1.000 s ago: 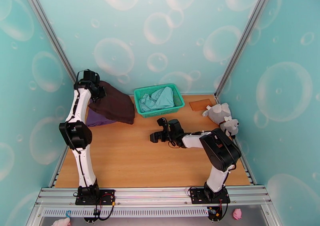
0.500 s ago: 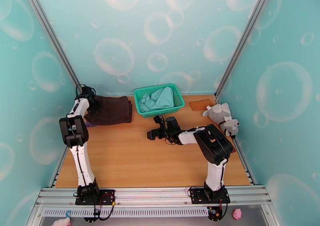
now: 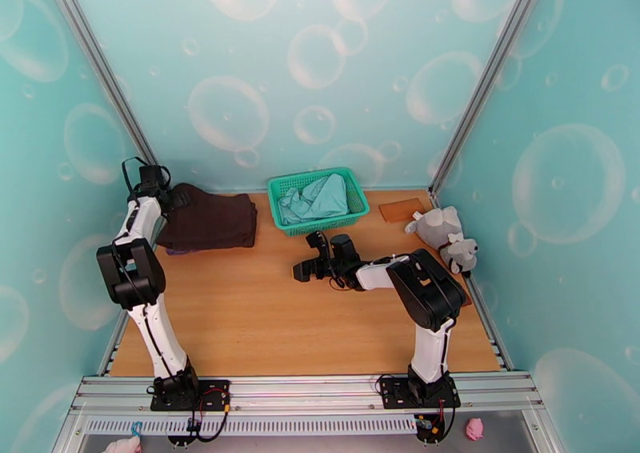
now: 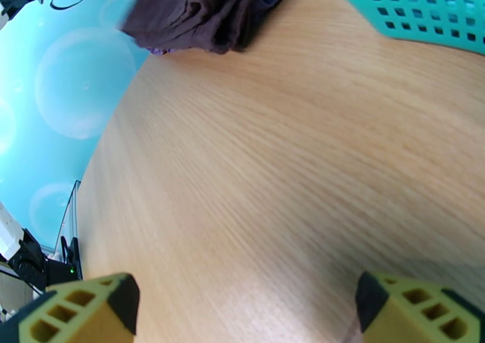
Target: Fold and stack the trousers
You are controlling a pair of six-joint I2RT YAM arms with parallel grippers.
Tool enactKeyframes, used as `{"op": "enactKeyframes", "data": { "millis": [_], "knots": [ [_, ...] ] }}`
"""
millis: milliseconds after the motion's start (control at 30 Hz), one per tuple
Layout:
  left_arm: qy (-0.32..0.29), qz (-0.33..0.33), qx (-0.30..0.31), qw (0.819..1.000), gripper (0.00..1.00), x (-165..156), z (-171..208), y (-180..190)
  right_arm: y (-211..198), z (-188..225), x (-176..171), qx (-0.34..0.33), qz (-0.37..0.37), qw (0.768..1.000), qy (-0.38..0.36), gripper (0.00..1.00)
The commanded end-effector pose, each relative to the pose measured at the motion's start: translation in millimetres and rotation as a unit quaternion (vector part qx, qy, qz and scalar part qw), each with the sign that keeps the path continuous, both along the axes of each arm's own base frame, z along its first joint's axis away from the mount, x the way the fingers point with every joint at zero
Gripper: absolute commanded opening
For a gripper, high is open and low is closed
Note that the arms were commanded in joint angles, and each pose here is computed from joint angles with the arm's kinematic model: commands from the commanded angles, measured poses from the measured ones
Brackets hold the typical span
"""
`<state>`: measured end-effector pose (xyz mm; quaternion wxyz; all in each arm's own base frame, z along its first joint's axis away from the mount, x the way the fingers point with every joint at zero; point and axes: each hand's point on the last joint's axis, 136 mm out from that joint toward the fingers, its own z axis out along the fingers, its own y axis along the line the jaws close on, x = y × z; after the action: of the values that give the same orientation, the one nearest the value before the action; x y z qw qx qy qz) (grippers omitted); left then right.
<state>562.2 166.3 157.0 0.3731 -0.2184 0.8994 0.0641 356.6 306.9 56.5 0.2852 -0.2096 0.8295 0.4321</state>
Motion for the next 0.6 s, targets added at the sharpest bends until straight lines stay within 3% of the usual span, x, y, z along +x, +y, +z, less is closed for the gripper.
{"op": "enactKeyframes", "data": {
  "millis": [0,100,167,233,467,567],
  "knots": [
    [-0.035,0.013,0.058,0.998,0.99,1.4,10.3,-2.8,-15.8,-68.1,-45.6,-0.075,0.004,0.990,0.121,0.99],
    [-0.110,-0.012,0.080,0.991,0.99,-4.6,44.9,-33.6,-12.9,-68.3,-45.3,-0.075,0.008,0.990,0.121,0.99],
    [-0.159,-0.070,0.032,0.984,0.99,-3.4,53.2,-68.2,-8.9,-69.3,-46.9,-0.076,0.013,0.989,0.123,0.99],
    [-0.169,-0.109,-0.043,0.979,0.99,-0.3,38.4,-90.6,-4.8,-69.2,-48.5,-0.077,0.019,0.989,0.122,0.99],
    [-0.044,-0.084,-0.198,0.976,0.99,0.0,-83.3,-111.3,3.3,-62.7,-54.0,-0.082,0.032,0.990,0.110,0.99],
    [-0.021,-0.081,-0.225,0.971,0.99,-6.0,-106.1,-122.7,2.7,-59.9,-53.6,-0.084,0.031,0.991,0.105,0.99]
  ]
}}
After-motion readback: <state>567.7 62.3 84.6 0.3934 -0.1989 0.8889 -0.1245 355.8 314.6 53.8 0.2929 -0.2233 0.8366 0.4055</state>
